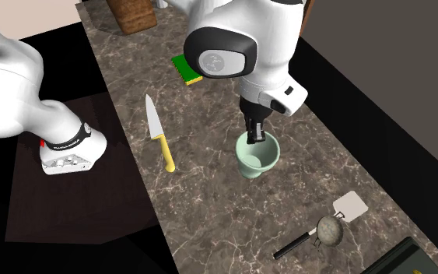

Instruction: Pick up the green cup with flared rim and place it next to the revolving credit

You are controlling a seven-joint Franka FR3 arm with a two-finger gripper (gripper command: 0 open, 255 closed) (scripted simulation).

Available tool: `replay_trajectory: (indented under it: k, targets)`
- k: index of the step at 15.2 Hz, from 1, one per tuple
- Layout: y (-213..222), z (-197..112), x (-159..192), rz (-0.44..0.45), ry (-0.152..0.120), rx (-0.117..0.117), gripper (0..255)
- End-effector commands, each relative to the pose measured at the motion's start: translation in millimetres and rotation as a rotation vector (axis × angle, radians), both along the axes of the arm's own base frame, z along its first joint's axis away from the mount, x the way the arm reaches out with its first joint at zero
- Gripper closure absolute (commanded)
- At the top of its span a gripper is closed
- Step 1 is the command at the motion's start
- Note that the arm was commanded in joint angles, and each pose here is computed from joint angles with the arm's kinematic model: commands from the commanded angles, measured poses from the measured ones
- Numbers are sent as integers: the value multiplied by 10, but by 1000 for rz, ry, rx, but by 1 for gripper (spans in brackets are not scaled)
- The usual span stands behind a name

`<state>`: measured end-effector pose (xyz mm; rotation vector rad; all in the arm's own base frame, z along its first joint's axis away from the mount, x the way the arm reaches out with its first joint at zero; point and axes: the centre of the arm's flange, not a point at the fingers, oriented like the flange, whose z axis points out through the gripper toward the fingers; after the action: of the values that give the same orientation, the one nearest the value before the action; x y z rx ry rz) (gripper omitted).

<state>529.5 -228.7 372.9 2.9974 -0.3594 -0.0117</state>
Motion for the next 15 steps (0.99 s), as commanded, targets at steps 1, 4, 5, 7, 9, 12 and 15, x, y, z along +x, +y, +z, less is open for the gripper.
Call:
replay_trajectory:
  k: [1, 4, 5, 7, 9, 12, 15]
  targets:
    - [2, 46, -1, 0, 1, 1, 255]
    - [2, 204, -1, 0, 1, 1, 255]
    - [2, 257, -1, 0, 1, 1, 255]
    - [2, 362, -1, 0, 1, 1, 255]
    - [2, 468, -1, 0, 1, 1, 255]
    - [2, 626, -1, 0, 1, 1, 255]
    - [2, 785, -1, 0, 1, 1, 255]
